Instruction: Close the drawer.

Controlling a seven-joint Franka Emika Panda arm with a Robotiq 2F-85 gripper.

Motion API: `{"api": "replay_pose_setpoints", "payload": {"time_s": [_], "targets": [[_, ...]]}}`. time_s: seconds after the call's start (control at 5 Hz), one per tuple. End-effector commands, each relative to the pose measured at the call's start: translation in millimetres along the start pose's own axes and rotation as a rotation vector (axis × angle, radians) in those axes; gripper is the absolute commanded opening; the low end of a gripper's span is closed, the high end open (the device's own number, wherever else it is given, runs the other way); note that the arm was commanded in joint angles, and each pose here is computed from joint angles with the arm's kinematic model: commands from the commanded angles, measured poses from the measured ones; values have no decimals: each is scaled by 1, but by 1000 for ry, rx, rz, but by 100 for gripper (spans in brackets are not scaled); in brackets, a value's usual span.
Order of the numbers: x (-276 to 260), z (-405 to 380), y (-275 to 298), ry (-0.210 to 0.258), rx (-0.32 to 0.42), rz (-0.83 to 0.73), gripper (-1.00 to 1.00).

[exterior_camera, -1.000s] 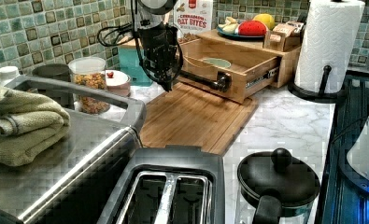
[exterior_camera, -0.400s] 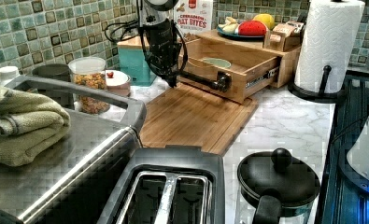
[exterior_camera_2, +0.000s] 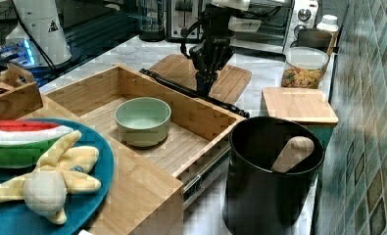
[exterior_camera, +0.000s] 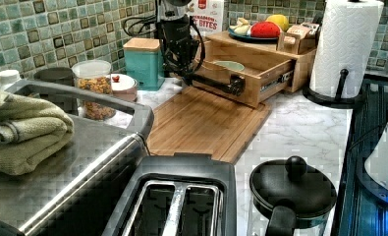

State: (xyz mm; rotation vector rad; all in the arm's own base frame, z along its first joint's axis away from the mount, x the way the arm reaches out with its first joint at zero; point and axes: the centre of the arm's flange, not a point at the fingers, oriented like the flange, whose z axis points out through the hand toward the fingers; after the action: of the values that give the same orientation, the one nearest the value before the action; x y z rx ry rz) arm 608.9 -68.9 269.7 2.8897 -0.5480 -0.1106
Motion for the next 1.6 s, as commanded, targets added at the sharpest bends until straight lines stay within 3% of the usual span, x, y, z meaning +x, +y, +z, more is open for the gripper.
{"api": "replay_pose_setpoints", "payload": {"time_s": [0.2,0.6,0.8,1.4,1.6], "targets": [[29,-34,170,52,17,120,-100],[15,-15,263,56,34,30,-100],[1,-16,305,34,-17,5,-100],[2,33,404,104,-31,-50,-100],[3,20,402,41,-71,-4,-100]]}}
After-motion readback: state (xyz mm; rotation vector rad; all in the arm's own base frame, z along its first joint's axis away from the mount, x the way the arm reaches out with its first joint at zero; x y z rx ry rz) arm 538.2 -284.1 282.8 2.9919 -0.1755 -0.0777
